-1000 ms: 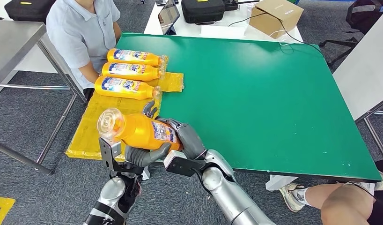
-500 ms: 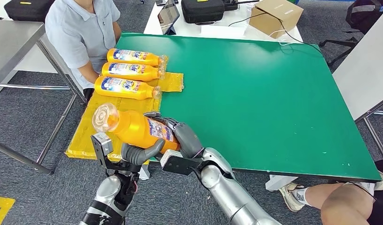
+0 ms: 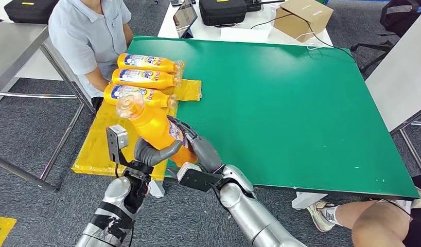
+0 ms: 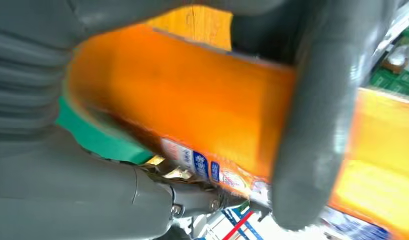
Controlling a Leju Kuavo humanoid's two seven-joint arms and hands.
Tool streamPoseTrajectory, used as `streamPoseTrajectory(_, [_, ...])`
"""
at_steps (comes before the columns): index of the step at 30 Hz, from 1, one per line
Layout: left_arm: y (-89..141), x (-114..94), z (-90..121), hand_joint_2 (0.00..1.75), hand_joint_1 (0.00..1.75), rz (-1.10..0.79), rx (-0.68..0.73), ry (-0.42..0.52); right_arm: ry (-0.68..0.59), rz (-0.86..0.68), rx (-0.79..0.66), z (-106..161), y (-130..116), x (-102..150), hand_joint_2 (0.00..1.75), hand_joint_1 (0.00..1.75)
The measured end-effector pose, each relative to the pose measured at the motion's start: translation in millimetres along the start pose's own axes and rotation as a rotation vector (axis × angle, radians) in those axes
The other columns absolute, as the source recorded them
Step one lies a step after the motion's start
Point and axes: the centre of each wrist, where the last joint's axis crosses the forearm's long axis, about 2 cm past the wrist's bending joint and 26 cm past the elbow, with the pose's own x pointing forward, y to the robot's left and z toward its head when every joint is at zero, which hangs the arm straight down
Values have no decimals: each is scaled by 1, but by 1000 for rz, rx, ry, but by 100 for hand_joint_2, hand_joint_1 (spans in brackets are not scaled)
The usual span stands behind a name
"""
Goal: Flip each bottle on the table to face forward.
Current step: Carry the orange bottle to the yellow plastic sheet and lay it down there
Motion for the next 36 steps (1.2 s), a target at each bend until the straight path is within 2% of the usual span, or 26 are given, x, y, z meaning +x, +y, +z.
streamPoseTrajectory(4, [26,7,-23,175,175,-216,97,17,-3,-4,-22,0,1,-1,0,0])
streamPoseTrajectory(9, [69,27,-60,175,175,-480,227,24,-10,-23,-35,-1,5,0,0,0])
streamPoseTrajectory(12, [88,36,-74,175,175,-622,274,35,-10,-37,-36,-2,8,1,0,0])
streamPoseTrajectory(16, [104,44,-88,175,175,-890,303,127,-6,-53,-35,-3,11,1,0,0])
streamPoseTrajectory(19, [110,45,-95,175,175,-1100,266,215,-5,-63,-26,-3,13,2,0,0])
streamPoseTrajectory(26, [116,30,-87,175,175,-1449,81,376,-10,-87,2,-5,16,4,0,0])
streamPoseTrajectory(31, [118,12,-71,175,175,-1497,3,464,-10,-98,10,-5,17,4,0,0])
streamPoseTrajectory(36, [118,-2,-56,175,175,-1533,-61,514,-8,-104,16,-3,19,4,0,0])
